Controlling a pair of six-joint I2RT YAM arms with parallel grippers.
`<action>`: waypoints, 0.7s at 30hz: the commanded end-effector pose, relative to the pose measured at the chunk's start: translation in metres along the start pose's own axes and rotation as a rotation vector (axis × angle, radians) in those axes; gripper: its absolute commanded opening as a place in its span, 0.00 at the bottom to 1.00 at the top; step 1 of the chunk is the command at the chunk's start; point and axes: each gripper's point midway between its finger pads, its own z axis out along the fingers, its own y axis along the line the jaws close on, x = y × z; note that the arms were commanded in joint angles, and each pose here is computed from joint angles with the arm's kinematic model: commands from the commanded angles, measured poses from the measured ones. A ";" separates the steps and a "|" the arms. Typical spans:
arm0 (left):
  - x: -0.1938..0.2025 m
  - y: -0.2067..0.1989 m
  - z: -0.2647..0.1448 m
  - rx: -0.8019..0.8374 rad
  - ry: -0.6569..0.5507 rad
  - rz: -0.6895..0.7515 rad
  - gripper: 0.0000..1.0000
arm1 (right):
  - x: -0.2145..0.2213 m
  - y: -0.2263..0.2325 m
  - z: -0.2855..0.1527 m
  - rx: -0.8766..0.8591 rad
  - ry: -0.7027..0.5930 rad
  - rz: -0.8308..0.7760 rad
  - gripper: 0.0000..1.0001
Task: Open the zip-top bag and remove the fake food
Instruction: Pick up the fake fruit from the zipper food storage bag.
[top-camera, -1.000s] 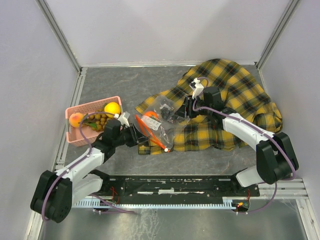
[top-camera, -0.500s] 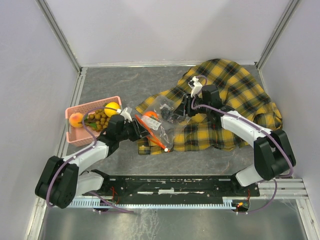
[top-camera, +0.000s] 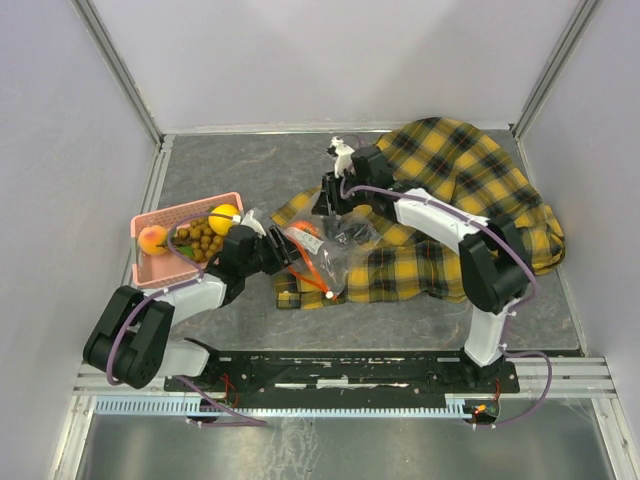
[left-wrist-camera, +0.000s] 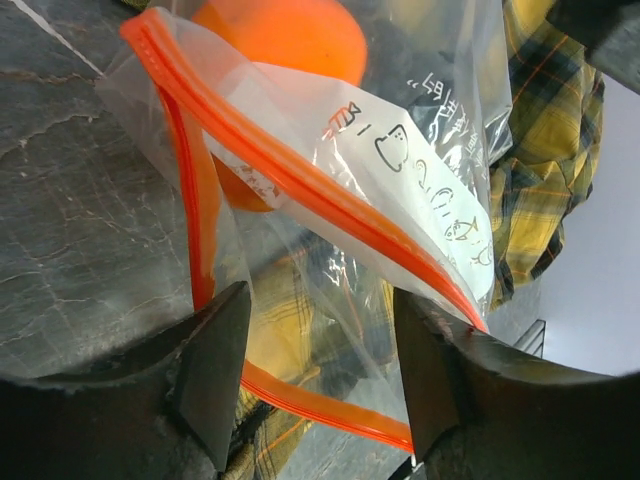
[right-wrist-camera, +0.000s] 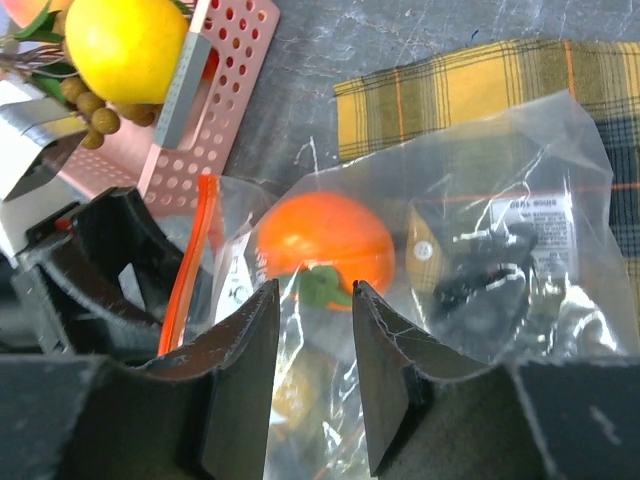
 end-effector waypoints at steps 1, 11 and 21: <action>-0.030 -0.020 0.007 0.036 -0.106 -0.003 0.68 | -0.013 -0.004 0.018 0.054 0.015 -0.059 0.42; -0.047 -0.023 0.018 0.020 -0.151 -0.013 0.70 | -0.029 -0.015 0.061 0.099 -0.001 -0.039 0.31; -0.049 -0.003 0.034 -0.068 -0.152 -0.018 0.76 | -0.027 -0.020 0.100 0.090 0.035 -0.029 0.28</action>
